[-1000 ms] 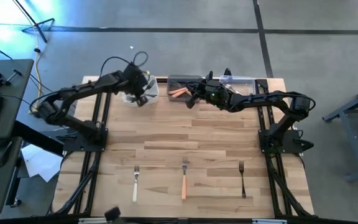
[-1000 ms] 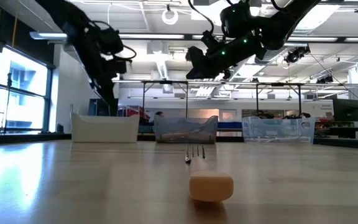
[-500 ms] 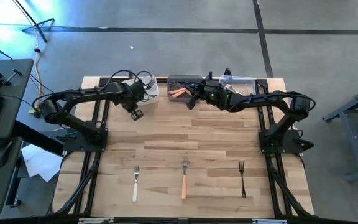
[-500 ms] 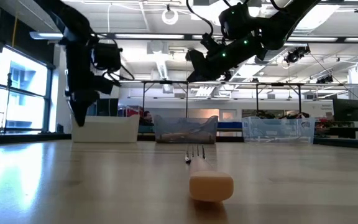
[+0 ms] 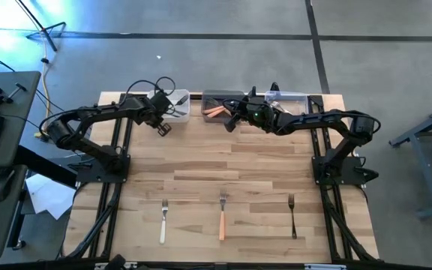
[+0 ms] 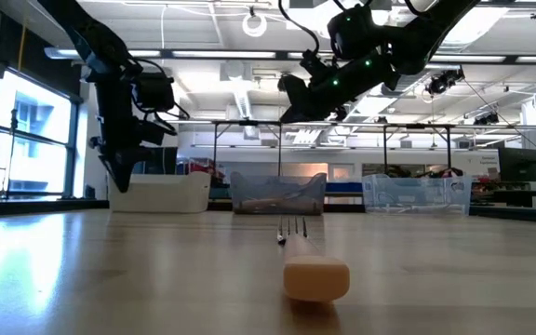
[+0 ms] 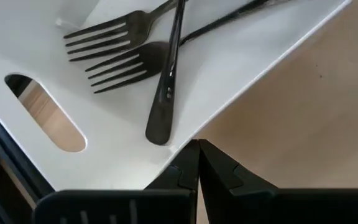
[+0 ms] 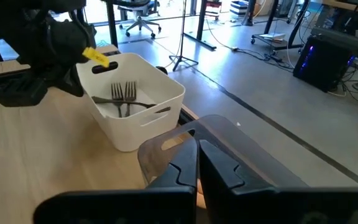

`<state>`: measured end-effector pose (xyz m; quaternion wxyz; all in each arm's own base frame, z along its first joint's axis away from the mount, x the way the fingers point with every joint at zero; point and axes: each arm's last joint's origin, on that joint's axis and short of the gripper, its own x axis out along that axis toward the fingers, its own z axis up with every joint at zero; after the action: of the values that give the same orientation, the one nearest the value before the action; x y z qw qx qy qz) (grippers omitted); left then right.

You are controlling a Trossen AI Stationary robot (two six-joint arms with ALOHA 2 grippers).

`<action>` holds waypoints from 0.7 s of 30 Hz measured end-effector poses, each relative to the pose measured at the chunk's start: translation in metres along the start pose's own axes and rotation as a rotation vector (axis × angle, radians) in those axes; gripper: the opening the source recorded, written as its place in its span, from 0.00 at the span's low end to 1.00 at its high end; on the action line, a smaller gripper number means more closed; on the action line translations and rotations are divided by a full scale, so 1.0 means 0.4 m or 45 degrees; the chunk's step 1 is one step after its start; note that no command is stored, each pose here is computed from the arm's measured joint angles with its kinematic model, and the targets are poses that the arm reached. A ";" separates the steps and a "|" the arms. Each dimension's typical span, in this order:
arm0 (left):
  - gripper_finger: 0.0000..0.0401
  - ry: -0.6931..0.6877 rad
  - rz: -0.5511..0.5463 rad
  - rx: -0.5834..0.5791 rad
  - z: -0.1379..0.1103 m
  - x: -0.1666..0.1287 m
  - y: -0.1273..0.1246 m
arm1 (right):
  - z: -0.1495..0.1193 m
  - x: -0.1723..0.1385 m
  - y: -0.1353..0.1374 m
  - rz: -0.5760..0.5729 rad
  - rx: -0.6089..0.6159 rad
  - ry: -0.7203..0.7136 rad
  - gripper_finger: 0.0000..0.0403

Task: Sort silverware by color (type)
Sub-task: Adjust the white bin

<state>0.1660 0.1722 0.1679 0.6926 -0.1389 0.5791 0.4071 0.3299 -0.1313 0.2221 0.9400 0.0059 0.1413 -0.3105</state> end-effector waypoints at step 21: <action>0.00 -0.199 -0.040 0.012 -0.015 -0.101 0.013 | 0.024 -0.036 0.001 0.060 -0.001 -0.094 0.00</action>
<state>0.1580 0.1554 0.2048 0.7425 -0.1125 0.5230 0.4031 0.3217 -0.1236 0.2352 0.9516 -0.0027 0.1066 -0.2881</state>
